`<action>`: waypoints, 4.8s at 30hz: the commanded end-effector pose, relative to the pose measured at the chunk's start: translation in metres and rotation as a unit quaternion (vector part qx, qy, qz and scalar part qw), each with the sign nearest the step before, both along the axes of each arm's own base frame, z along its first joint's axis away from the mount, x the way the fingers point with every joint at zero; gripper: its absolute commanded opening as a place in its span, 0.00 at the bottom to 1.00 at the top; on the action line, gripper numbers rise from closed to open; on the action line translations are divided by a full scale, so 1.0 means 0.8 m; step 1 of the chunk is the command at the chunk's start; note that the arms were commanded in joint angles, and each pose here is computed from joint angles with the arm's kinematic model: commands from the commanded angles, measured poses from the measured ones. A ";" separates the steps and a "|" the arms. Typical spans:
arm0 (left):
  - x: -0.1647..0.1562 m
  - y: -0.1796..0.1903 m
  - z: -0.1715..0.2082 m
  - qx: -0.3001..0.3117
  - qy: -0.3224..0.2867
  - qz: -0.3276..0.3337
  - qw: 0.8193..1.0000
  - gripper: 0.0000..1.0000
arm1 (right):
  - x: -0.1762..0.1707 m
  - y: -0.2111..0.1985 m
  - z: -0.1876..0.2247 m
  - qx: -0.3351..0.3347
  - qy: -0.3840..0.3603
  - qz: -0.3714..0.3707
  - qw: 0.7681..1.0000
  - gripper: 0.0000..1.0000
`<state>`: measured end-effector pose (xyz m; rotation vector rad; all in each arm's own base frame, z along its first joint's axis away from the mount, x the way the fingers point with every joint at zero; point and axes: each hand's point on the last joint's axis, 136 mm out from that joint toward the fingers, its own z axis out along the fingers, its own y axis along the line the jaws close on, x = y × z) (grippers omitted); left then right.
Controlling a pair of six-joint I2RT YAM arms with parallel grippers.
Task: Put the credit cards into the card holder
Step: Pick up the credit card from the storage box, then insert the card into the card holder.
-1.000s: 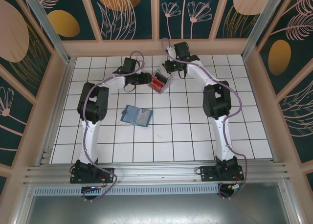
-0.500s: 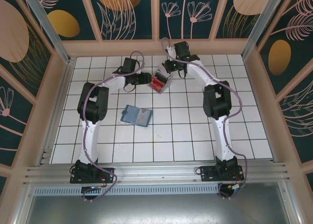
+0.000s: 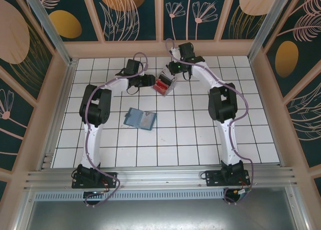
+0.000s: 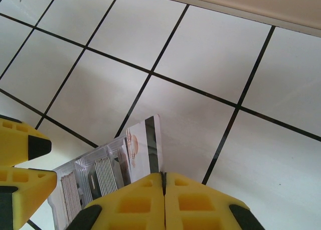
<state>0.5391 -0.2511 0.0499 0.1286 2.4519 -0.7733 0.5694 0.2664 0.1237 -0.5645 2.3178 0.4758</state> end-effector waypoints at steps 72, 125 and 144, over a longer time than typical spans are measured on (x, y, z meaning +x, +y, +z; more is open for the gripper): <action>-0.014 -0.014 0.101 -0.121 -0.005 -0.007 0.993 0.57 | -0.015 -0.004 0.046 0.163 0.043 0.043 0.985 0.06; 0.011 -0.048 0.111 -0.231 0.014 -0.028 0.973 0.57 | -0.032 0.017 0.027 0.250 0.120 0.103 0.955 0.02; -0.007 -0.048 0.136 -0.255 0.002 -0.046 0.966 0.56 | -0.060 0.024 0.064 0.284 0.115 0.134 0.942 0.01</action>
